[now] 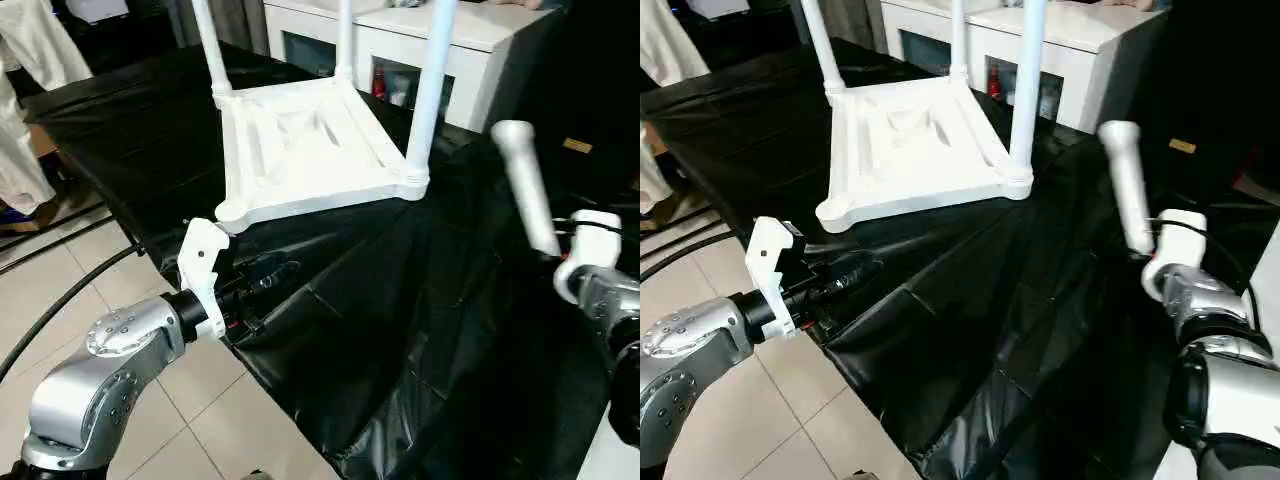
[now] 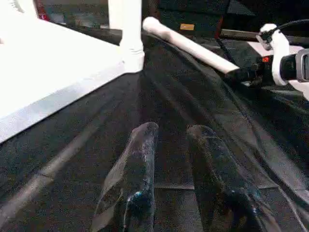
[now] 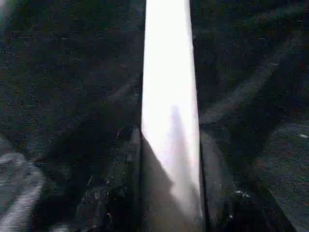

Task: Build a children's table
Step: Pick table leg, then move to table

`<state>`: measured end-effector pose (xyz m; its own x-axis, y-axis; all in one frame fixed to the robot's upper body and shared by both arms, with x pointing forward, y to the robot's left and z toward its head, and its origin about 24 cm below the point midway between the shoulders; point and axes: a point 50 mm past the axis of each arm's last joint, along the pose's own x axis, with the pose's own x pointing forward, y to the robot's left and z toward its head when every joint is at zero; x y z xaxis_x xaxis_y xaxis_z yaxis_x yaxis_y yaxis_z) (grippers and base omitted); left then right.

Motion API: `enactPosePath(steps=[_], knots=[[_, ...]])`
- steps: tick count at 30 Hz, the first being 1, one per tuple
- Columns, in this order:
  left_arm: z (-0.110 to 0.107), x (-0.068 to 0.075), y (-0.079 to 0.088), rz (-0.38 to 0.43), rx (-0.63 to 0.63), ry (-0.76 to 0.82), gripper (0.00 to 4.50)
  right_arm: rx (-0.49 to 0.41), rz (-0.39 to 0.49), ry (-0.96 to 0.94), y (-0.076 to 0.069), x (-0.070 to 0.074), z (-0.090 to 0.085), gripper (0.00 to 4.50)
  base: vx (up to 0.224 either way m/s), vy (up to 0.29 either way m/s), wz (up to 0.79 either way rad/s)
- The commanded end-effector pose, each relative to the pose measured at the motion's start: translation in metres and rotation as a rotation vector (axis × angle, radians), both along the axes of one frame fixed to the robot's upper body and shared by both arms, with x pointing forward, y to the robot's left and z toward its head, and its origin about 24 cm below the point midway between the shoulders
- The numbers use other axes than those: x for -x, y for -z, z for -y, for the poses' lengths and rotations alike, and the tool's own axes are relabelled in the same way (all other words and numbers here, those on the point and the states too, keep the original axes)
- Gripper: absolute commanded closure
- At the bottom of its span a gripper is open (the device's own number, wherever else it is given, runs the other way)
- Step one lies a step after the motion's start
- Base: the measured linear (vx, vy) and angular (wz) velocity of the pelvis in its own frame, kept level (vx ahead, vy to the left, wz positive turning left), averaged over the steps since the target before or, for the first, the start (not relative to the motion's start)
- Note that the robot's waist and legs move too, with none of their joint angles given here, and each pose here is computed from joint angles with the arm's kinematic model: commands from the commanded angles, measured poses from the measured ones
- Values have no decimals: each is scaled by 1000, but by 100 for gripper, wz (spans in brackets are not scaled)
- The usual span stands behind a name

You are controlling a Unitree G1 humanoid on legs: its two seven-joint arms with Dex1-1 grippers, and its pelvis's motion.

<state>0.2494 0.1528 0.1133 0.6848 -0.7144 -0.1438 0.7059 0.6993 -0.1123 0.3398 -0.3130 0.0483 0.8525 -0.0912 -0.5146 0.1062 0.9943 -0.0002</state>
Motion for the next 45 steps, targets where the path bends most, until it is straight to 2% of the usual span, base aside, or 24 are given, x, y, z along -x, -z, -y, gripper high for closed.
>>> enactPosePath(steps=[1,6,9,12,13,17,19,20,22,23,25,26,28,29,31,36,38,45], knots=[[-1,-6,-5,38,-2,-20,325,-1,41,-40,-2,-5,-8,327,0,0,0],[-2,-9,-6,59,6,-58,325,16,100,-23,-8,-8,-6,328,0,0,0],[-6,-17,0,93,-6,-208,325,-19,204,-51,-9,-11,-16,328,0,0,0],[-8,-21,5,92,-14,-295,325,-46,248,-57,-8,-11,-22,328,0,0,0],[-11,-24,12,89,-17,-377,325,-45,305,-51,-6,-10,-27,328,0,0,0],[-11,-25,19,105,-37,-432,325,-68,390,-4,-1,-4,-38,328,0,0,0],[-13,-26,21,124,-42,-471,325,-66,474,47,-3,8,-50,329,0,0,0],[-13,-27,21,127,-44,-473,325,-66,483,60,-3,11,-51,329,0,0,0],[-12,-27,22,136,-51,-480,325,-58,532,137,-4,26,-57,329,0,0,0],[-12,-27,22,136,-51,-480,325,-58,532,137,-4,26,-57,329,0,0,0],[-12,-27,21,156,-32,-490,325,-52,632,242,-6,51,-65,329,0,0,0],[-12,-27,21,156,-32,-490,325,-52,632,242,-6,51,-65,329,0,0,0],[-11,-26,20,181,-28,-490,325,-64,703,298,-9,67,-67,329,0,0,0],[-10,-25,19,208,-16,-490,325,-55,761,299,-14,81,-72,329,0,0,0],[-8,-23,19,240,-3,-485,325,-19,822,283,-18,94,-77,329,0,0,0],[-8,-21,21,243,10,-496,325,-11,820,352,-16,104,-71,329,0,0,0],[-9,-19,22,248,11,-494,325,0,837,370,-21,109,-71,329,0,0,0],[-15,-21,21,276,9,-506,325,-18,891,332,-33,111,-83,329,-4,43,3]])
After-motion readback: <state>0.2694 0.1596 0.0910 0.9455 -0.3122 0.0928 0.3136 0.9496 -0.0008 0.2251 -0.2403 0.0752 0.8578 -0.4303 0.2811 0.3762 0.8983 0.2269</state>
